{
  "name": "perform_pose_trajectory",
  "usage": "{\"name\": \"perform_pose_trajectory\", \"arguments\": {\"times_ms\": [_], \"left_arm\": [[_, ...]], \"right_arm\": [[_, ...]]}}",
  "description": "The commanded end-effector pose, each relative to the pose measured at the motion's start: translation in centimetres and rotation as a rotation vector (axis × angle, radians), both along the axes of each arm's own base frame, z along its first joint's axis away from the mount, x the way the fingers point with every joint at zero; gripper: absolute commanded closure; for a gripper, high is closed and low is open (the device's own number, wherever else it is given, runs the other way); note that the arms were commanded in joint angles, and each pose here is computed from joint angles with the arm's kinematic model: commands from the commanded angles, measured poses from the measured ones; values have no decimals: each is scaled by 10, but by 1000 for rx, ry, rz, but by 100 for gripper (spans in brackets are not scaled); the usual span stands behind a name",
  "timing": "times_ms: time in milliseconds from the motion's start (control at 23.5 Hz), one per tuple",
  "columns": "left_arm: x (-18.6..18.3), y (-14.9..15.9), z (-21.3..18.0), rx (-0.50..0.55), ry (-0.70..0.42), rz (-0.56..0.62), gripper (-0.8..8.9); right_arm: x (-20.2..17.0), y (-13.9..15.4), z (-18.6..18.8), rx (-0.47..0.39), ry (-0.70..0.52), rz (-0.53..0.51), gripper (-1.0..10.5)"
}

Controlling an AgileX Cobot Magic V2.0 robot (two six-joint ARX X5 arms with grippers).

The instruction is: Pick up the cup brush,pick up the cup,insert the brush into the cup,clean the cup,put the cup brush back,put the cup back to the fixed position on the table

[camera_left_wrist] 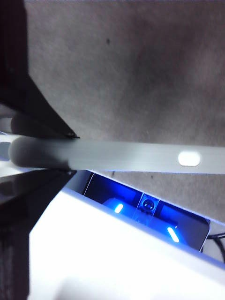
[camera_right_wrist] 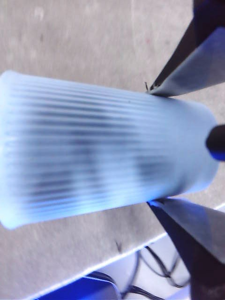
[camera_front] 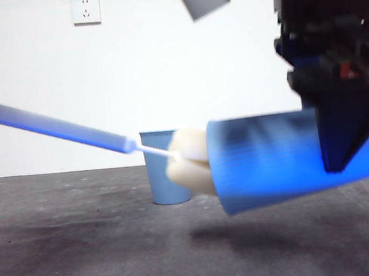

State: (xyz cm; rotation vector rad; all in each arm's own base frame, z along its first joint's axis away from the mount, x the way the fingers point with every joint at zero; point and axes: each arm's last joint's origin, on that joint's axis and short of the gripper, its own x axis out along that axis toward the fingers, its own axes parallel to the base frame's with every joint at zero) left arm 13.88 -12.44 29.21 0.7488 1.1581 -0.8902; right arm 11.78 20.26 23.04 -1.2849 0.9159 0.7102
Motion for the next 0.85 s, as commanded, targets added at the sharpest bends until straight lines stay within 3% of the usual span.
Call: {"name": "perform_pose_trajectory", "arguments": {"times_ms": [42, 340, 510, 680, 850], "left_arm": [[-2, 8, 5, -21, -24, 47, 822], [-15, 28, 19, -54, -102, 123, 822], [-25, 39, 29, -105, -156, 169, 822], [-38, 48, 39, -190, -219, 220, 822], [-49, 57, 53, -367, -306, 350, 822]], "right_arm": [[-3, -4, 8, 36, -18, -25, 960], [-10, -21, 26, 85, -96, -101, 960], [-13, -30, 38, 159, -150, -165, 960], [-18, -39, 52, 298, -196, -232, 959], [-22, -48, 69, 480, -253, -285, 960]]}}
